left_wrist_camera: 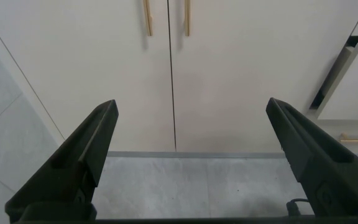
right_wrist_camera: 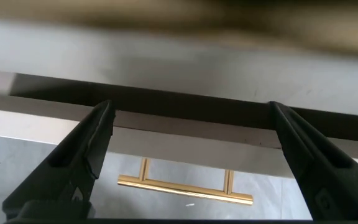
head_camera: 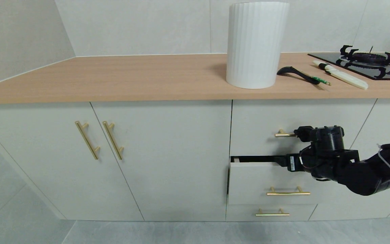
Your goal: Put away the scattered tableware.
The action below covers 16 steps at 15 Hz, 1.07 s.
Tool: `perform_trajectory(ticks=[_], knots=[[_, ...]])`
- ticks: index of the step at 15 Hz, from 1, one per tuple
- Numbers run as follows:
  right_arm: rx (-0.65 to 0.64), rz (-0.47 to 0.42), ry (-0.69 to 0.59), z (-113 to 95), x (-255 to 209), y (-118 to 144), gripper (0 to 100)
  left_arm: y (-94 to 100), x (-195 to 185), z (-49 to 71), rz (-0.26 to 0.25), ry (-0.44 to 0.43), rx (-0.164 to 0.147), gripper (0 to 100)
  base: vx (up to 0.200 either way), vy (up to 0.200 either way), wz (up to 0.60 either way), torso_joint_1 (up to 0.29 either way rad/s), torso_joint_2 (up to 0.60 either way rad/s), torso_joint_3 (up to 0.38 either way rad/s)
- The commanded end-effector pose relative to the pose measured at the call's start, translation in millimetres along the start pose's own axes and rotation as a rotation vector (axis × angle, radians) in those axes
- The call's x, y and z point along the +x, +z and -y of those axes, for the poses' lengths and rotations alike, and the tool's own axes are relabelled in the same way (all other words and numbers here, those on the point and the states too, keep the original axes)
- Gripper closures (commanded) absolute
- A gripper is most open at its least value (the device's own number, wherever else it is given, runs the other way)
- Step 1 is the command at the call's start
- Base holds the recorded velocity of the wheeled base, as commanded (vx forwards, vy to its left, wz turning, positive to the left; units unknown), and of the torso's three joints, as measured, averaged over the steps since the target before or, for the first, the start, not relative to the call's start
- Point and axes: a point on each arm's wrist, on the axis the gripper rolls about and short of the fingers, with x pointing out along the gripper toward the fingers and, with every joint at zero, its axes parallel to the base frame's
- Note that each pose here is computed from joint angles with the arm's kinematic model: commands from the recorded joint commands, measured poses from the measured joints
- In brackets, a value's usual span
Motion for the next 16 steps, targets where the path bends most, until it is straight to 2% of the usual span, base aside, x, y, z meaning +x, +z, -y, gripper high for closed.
perform_trajectory(ticks=[1, 12, 16], knots=[[-0.001, -0.012, -0.001, 0, 3, -4, 0, 0.0, 0, 0.0, 0.000, 0.000, 0.000, 0, 0.000, 0.000, 0.00, 0.000, 0.00, 0.000], [-0.017, -0.039, 0.003, -1, -4, -8, 0, 0.0, 0, 0.0, 0.000, 0.002, 0.000, 0, 0.000, 0.000, 0.00, 0.000, 0.00, 0.000], [-0.023, -0.082, 0.002, 0, -12, -7, 0, 0.0, 0, 0.0, 0.000, 0.000, 0.000, 0, 0.000, 0.000, 0.00, 0.000, 0.00, 0.000]])
